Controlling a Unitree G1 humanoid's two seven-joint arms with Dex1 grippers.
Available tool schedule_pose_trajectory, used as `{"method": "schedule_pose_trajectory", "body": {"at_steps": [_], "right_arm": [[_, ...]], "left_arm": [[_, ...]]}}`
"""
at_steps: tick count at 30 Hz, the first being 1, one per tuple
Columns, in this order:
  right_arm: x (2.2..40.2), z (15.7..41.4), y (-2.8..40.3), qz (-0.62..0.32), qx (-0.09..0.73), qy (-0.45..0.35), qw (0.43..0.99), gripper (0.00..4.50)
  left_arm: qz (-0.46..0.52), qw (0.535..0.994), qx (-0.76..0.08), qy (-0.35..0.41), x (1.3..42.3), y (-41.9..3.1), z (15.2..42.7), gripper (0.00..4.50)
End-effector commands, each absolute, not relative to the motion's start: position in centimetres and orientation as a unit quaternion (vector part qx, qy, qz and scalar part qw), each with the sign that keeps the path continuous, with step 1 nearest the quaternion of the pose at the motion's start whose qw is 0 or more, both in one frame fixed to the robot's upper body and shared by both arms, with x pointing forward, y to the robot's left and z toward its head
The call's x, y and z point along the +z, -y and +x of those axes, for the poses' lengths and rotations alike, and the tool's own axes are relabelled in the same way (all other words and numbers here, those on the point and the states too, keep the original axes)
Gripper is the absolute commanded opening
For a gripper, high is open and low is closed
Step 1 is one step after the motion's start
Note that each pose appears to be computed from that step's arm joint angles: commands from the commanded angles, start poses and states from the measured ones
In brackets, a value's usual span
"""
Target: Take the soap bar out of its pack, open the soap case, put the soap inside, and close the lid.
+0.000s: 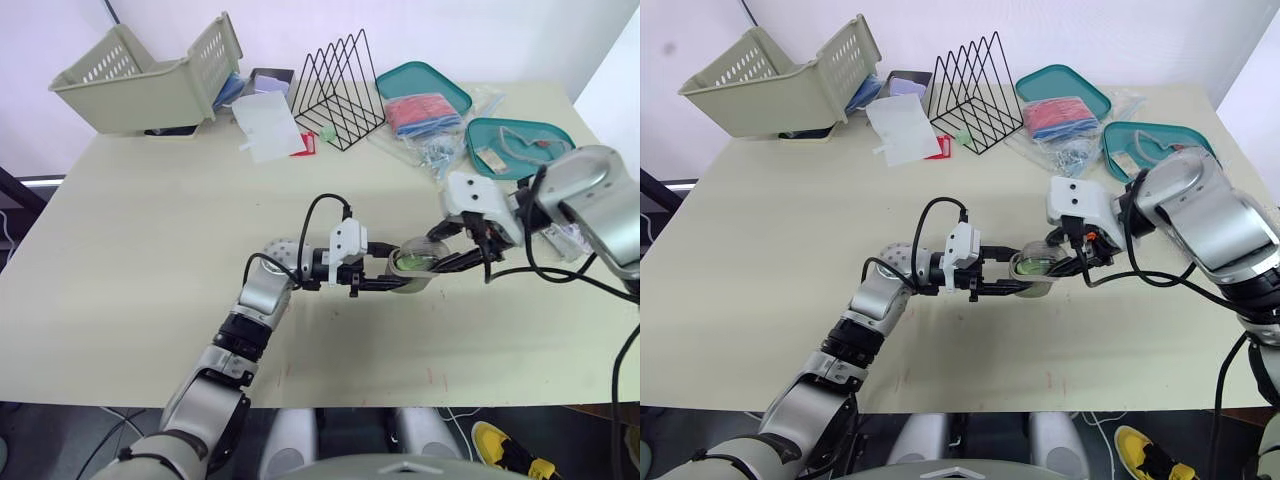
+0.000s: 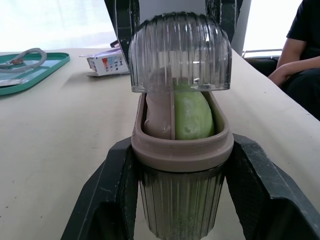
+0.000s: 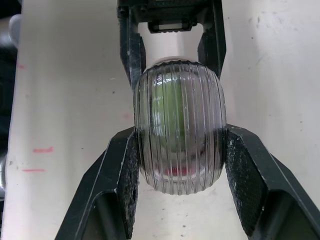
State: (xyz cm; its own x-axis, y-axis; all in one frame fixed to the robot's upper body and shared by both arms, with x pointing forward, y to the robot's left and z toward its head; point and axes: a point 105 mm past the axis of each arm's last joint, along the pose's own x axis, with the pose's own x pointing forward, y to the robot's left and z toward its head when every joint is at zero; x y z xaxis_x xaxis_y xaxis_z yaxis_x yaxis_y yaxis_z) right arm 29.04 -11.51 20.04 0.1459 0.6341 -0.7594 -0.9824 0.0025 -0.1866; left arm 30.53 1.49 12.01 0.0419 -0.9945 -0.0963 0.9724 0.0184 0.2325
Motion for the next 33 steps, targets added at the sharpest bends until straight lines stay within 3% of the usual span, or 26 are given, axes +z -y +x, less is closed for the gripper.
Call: {"method": "schedule_pose_trajectory", "body": {"at_steps": [1,33], "right_arm": [[20.7,29.0,10.7,-0.377,0.608,-0.228,0.66,2.09],[17.8,28.2,8.7,-0.406,0.605,-0.296,0.618,2.09]], "left_arm": [[0.122,0.714,-0.687,0.051,12.1,-1.3,30.5,1.96],[0.12,0.717,-0.684,0.056,12.1,-1.1,30.6,1.96]]}}
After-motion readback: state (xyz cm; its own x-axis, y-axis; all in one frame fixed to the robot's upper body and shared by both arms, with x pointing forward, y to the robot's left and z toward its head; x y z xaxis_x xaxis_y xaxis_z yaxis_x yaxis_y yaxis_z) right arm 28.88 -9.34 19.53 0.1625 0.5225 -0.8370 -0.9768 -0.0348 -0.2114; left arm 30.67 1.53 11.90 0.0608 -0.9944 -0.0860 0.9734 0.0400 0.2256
